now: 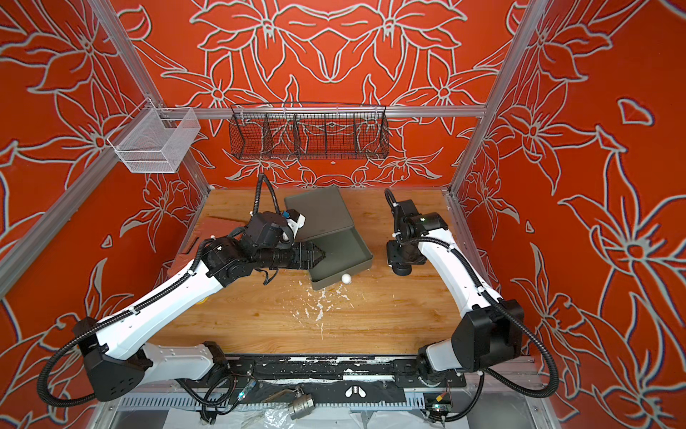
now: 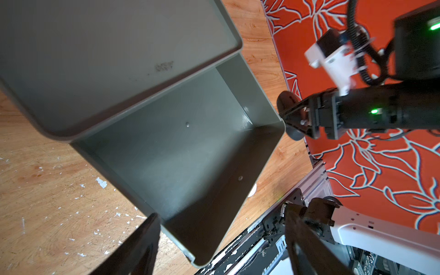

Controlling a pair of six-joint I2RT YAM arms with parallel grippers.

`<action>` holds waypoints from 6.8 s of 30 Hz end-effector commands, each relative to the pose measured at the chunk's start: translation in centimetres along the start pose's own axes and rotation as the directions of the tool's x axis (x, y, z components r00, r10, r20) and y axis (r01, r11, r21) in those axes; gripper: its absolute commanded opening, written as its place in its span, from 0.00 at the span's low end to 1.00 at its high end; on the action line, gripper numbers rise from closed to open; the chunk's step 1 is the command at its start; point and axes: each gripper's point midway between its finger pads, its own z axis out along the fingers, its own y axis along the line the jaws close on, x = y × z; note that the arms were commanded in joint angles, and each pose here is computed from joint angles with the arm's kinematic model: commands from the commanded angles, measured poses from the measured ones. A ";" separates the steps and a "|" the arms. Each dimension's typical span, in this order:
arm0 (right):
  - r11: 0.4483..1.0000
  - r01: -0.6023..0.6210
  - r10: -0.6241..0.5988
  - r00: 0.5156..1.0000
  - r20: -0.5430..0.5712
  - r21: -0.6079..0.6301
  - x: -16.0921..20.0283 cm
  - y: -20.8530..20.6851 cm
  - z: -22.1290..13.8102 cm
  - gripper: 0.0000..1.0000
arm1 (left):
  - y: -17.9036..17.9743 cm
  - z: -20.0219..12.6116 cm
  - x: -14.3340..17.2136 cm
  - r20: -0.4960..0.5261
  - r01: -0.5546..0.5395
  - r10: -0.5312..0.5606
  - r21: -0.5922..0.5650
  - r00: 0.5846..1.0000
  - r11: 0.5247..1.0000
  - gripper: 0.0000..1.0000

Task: Take the mice out of the drawer
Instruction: Place the mouse at the center of the board, then close the drawer of the storage box, then open the drawer in the storage box.

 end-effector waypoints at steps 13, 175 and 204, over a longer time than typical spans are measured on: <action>0.995 -0.084 0.079 0.992 -0.098 -0.049 1.9 -0.2 8.4 0.61 | 1.5 -2.2 0.2 0.069 -0.010 0.015 -0.059 0.997 0.998 0.82; 0.535 -0.034 0.396 0.892 0.216 -0.844 -1.6 22.3 -2.8 0.64 | 11.3 -0.3 -5.6 0.120 0.261 -0.246 -0.134 0.962 0.956 0.56; 0.466 -0.164 0.608 0.773 0.180 -0.869 -6.7 23.5 3.4 0.48 | 11.7 2.8 -6.2 0.082 0.248 -0.237 -0.172 0.968 0.953 0.56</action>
